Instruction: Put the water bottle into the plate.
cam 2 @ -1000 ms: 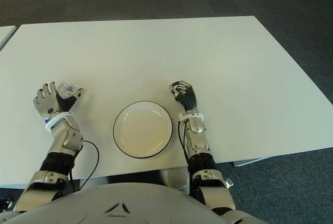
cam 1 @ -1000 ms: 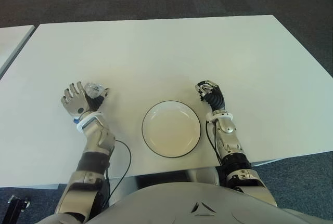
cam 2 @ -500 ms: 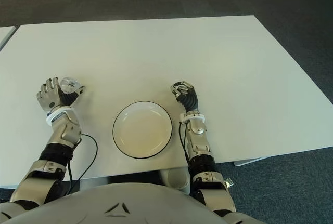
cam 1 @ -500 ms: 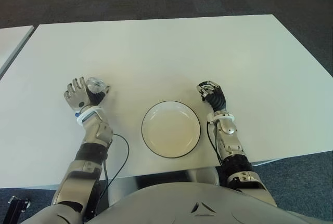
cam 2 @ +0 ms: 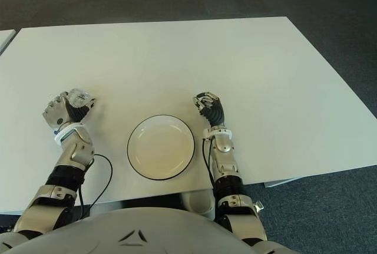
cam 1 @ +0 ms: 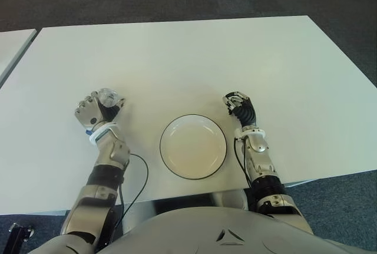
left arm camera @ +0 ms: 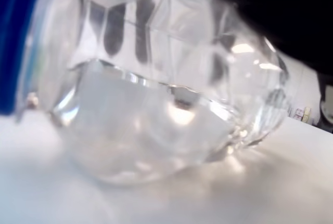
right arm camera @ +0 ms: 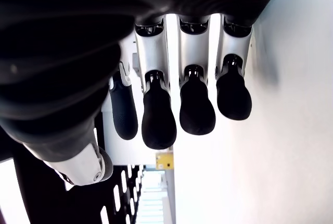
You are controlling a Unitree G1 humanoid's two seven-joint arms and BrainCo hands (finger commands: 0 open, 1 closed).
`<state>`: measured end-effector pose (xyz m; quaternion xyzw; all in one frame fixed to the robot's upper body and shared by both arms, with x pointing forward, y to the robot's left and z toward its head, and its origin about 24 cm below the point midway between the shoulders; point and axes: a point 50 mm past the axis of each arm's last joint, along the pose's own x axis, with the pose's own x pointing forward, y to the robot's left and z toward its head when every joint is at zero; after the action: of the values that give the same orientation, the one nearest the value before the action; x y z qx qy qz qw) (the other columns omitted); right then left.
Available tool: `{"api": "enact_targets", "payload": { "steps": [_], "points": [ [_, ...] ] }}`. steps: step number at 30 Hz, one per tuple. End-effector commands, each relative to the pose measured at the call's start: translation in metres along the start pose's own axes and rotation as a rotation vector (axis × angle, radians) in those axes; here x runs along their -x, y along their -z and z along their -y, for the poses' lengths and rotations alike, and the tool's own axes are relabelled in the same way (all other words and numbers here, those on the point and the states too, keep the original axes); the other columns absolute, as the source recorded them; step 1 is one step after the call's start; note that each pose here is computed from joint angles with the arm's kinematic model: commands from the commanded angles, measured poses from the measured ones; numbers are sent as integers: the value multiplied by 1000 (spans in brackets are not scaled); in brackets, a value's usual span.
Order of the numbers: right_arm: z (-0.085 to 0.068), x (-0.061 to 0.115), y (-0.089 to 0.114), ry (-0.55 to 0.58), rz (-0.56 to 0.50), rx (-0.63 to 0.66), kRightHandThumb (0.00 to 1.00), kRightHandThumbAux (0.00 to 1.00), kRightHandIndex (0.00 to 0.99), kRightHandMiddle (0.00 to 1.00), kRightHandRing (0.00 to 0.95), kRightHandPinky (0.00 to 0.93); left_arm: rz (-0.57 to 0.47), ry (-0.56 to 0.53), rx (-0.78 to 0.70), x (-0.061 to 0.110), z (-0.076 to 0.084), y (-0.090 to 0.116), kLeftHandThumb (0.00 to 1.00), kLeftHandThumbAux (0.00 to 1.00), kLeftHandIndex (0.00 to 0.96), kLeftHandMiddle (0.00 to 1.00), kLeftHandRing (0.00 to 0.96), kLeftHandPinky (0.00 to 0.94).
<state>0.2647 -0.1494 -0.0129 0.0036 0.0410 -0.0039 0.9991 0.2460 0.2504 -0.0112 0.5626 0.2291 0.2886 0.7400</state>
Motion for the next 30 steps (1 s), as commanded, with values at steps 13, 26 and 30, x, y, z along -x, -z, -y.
{"api": "enact_targets", "payload": {
  "steps": [13, 26, 30],
  "points": [
    [1, 4, 10, 4, -54, -12, 703, 727, 438, 762, 748, 738, -32, 74, 37, 17, 12, 10, 729, 683, 441, 725, 745, 783],
    [2, 4, 10, 1, -54, -16, 704, 727, 438, 759, 745, 731, 24, 139, 82, 18, 8, 8, 741, 689, 446, 777, 777, 771],
    [2, 4, 10, 2, -53, -19, 704, 727, 438, 759, 744, 734, 59, 171, 116, 19, 8, 8, 799, 677, 433, 651, 771, 743]
  ]
}}
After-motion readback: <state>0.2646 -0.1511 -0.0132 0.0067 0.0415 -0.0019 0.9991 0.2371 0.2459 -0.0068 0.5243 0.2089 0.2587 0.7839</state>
